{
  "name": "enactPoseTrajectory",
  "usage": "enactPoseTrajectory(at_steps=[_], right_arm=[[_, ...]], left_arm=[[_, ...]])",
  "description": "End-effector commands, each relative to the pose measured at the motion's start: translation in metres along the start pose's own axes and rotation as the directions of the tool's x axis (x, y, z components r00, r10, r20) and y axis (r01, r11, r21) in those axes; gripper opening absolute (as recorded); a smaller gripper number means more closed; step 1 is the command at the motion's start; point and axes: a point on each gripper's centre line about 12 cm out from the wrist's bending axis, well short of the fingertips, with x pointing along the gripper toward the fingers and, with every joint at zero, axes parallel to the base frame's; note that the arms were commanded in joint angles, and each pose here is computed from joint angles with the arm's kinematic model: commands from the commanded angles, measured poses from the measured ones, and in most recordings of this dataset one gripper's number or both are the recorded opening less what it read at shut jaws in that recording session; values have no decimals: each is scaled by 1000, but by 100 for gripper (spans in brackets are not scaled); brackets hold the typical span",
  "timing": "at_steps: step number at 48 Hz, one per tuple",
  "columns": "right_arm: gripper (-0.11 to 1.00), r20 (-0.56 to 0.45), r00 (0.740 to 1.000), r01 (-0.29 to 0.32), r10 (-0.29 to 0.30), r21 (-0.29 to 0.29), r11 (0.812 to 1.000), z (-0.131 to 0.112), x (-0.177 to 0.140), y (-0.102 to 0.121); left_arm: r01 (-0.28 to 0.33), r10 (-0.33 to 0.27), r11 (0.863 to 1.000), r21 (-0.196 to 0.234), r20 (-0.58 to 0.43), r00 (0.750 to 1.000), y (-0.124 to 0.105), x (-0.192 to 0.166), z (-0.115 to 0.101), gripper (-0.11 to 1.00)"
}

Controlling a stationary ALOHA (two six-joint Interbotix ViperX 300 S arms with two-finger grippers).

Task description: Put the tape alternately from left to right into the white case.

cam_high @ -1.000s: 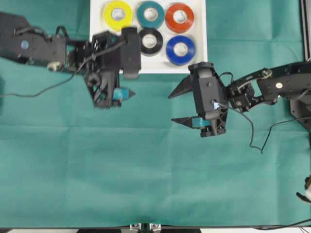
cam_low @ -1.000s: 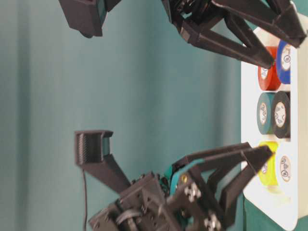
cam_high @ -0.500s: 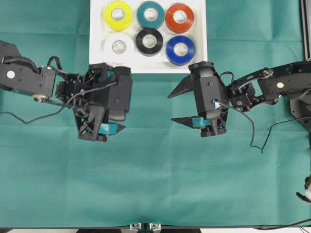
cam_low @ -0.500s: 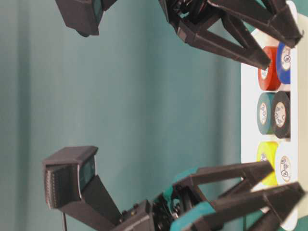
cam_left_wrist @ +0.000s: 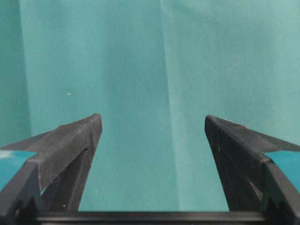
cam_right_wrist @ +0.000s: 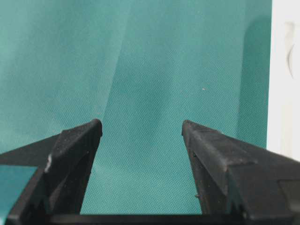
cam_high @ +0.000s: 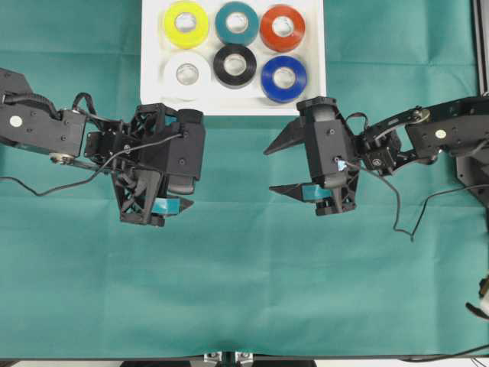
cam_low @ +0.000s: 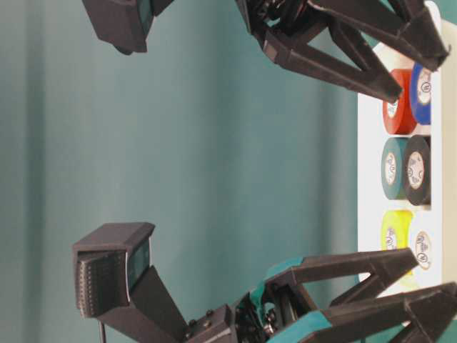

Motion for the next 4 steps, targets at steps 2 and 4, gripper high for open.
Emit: enactPoseTrajectory(at_steps=[2, 4], right_arm=[[74, 39, 999, -7, 7, -3, 1000, 12, -5, 2], [74, 42, 999, -7, 7, -4, 1000, 13, -6, 2]], left_arm=[[5, -5, 1000, 3, 46, 999, -2, -11, 11, 83], [5, -5, 1000, 1, 46, 999, -2, -11, 11, 83]])
